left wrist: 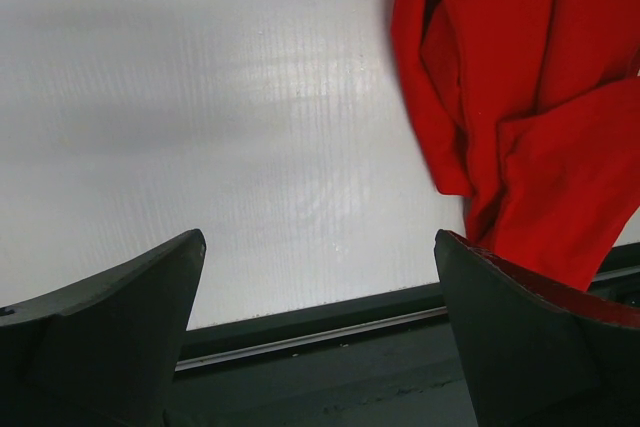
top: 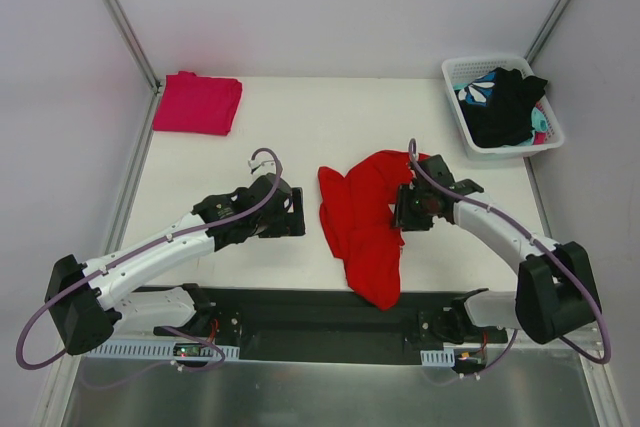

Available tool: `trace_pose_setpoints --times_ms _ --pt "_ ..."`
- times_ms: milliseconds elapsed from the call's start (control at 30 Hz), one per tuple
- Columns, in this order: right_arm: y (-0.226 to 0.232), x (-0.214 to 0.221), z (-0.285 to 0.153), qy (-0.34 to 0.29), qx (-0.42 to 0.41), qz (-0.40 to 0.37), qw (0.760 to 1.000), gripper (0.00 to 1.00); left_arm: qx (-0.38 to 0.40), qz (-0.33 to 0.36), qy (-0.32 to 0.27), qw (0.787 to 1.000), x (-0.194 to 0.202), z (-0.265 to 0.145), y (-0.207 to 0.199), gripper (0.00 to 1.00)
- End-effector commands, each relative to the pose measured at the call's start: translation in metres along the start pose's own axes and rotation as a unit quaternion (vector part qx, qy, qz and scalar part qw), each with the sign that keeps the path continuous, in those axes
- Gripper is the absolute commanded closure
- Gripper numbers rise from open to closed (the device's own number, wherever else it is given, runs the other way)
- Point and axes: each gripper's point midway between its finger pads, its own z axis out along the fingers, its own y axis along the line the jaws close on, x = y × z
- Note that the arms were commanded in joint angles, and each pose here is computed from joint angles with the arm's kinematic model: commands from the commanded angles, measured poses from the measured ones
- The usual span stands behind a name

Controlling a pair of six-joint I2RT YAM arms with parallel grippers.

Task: Fold and stack the t-shirts

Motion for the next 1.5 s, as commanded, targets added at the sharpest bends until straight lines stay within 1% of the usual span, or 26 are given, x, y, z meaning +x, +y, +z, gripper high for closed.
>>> trace_pose_setpoints --times_ms 0,100,267,500,567,667,700,767,900,933,967,1033,1067,1167,1200,1267,1300,1400,1467 --pt "0.007 -0.003 0.005 -0.001 -0.016 0.006 1.000 0.61 0.003 0.004 -0.017 1.000 -0.011 -0.006 -0.004 0.01" --pt "0.006 0.001 0.008 0.002 -0.015 0.009 1.000 0.63 0.001 0.001 -0.016 1.000 -0.010 -0.005 -0.003 0.01" --pt "0.004 0.009 0.008 0.011 -0.012 0.008 1.000 0.63 0.002 -0.001 -0.016 1.000 -0.009 -0.006 -0.002 0.01" --pt "0.001 0.012 0.002 0.005 -0.007 0.009 1.000 0.63 0.001 -0.002 -0.013 1.000 -0.007 -0.004 -0.002 0.01" --pt "0.002 0.012 0.003 0.004 -0.008 0.012 1.000 0.65 0.001 -0.002 -0.012 1.000 -0.007 -0.004 -0.002 0.01" --pt "0.003 0.012 0.006 0.005 -0.008 0.012 1.000 0.78 0.001 -0.003 -0.012 1.000 -0.007 -0.004 -0.002 0.01" --pt "0.003 0.012 0.007 0.008 -0.006 0.013 1.000 0.88 0.001 -0.003 -0.012 1.000 -0.007 -0.004 -0.002 0.01" --pt "0.005 0.009 0.007 0.007 -0.006 0.011 1.000 0.98 0.001 -0.002 -0.014 1.000 -0.008 -0.005 -0.002 0.01" --pt "0.011 -0.008 -0.005 -0.012 -0.002 -0.002 1.000 0.99 0.002 -0.003 -0.015 1.000 -0.008 -0.005 -0.002 0.01" --pt "0.013 -0.012 -0.011 -0.014 0.000 -0.006 1.000 0.99 0.002 -0.004 -0.015 1.000 -0.008 -0.005 -0.002 0.01" --pt "0.019 -0.030 -0.022 -0.037 0.001 -0.012 0.999 0.99 0.001 -0.005 -0.014 1.000 -0.008 -0.005 -0.002 0.01" --pt "0.027 -0.049 -0.041 -0.061 -0.003 -0.031 0.998 0.99 0.002 -0.004 -0.013 1.000 -0.007 -0.005 -0.003 0.01" --pt "0.041 -0.072 -0.060 -0.095 -0.016 -0.041 0.994 0.99 0.002 -0.005 -0.013 1.000 -0.008 -0.005 -0.003 0.01" --pt "0.054 -0.100 -0.093 -0.134 -0.019 -0.063 0.989 0.99 0.004 -0.006 -0.013 1.000 -0.008 -0.005 -0.003 0.01" --pt "0.067 -0.120 -0.115 -0.164 -0.031 -0.071 0.983 0.99 0.005 -0.006 -0.014 1.000 -0.008 -0.006 -0.003 0.01" --pt "0.071 -0.132 -0.130 -0.169 -0.028 -0.079 0.982 0.99 0.006 -0.006 -0.016 1.000 -0.008 -0.007 -0.003 0.01" --pt "0.081 -0.148 -0.151 -0.195 -0.037 -0.084 0.976 0.99 0.006 -0.007 -0.016 1.000 -0.008 -0.007 -0.002 0.01" --pt "0.088 -0.163 -0.173 -0.216 -0.043 -0.095 0.971 0.99 0.006 -0.008 -0.021 1.000 -0.008 -0.009 0.000 0.01" --pt "0.097 -0.179 -0.201 -0.253 -0.053 -0.101 0.961 0.99 0.006 -0.008 -0.020 1.000 -0.007 -0.009 0.001 0.01"
